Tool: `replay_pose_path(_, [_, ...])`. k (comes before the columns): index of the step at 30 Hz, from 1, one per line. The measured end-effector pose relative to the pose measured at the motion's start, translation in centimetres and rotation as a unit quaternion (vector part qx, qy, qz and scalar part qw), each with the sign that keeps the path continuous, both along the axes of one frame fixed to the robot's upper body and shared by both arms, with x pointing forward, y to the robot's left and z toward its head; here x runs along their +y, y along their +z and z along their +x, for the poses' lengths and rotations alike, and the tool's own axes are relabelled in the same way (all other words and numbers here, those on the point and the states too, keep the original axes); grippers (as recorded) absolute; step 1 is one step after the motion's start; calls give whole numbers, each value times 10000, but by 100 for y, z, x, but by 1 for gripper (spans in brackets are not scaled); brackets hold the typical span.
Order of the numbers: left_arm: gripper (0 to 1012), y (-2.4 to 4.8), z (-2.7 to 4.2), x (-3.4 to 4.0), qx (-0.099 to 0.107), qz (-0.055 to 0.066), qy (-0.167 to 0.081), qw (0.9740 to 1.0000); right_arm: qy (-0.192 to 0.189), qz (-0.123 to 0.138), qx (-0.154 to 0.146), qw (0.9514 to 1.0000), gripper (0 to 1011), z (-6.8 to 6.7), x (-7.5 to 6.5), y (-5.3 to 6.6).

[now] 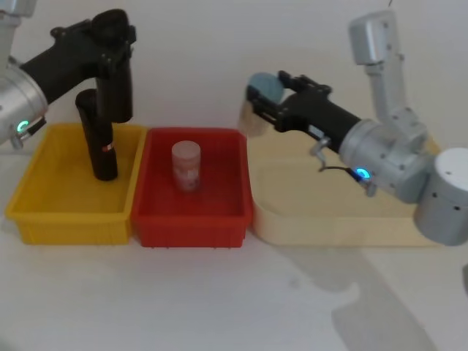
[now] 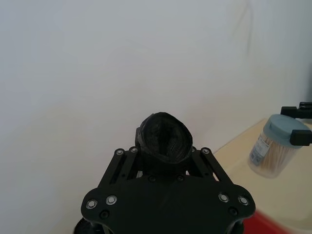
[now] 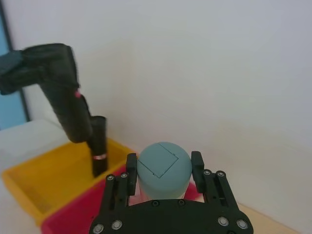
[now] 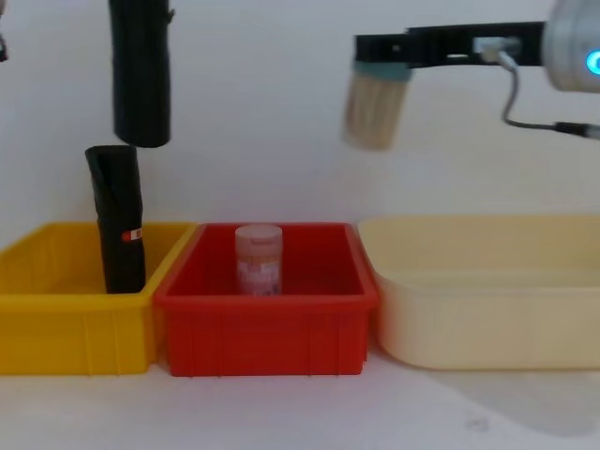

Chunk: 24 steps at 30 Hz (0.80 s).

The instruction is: Pick up the garbage bag with the one hand and transfer it to the other hand.

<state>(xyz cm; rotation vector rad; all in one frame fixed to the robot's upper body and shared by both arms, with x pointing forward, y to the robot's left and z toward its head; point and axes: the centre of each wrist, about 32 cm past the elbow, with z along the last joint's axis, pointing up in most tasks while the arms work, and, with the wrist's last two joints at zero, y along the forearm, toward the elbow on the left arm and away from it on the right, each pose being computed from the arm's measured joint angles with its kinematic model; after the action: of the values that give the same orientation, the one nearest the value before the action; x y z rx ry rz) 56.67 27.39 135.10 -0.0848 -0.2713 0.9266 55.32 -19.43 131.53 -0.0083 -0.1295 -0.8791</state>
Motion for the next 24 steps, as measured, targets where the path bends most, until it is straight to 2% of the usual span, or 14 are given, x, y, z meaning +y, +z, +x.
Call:
replay_pose_path(5, [351,72,129,-118,36,-59,-342,9994,-344,-3,118,9993,647,-63,-252,-46])
replay_pose_path(7, [351,86,174,-164,60,-82,-460,9989,-422,-12,163,9990,646,-76,-310,-65])
replay_pose_path(14, [351,124,379,-381,163,-213,-958,9950,-712,-53,305,9970,647,-92,-564,-135])
replay_pose_path(15, [351,127,435,-445,192,-253,-1072,9937,-754,-54,332,9966,647,-88,-606,-148])
replay_pose_path(17, [351,124,485,-502,221,-293,-1181,9923,-793,-53,353,9962,647,-83,-643,-156])
replay_pose_path(18, [351,142,540,-573,221,-347,-1316,9904,-835,-53,370,9958,647,-75,-682,-163])
replay_pose_path(20, [351,122,602,-635,276,-390,-1418,9887,-870,-48,382,9955,647,-67,-715,-170])
replay_pose_path(21, [351,121,657,-705,295,-438,-1547,9866,-899,-39,396,9952,647,-57,-743,-177])
replay_pose_path(22, [351,118,686,-740,312,-463,-1603,9855,-914,-34,399,9950,647,-50,-756,-178])
replay_pose_path(23, [351,111,755,-822,361,-514,-1718,9831,-936,-31,406,9948,647,-41,-774,-180])
replay_pose_path(24, [351,108,786,-860,370,-546,-1793,9816,-961,-21,413,9945,646,-30,-798,-183])
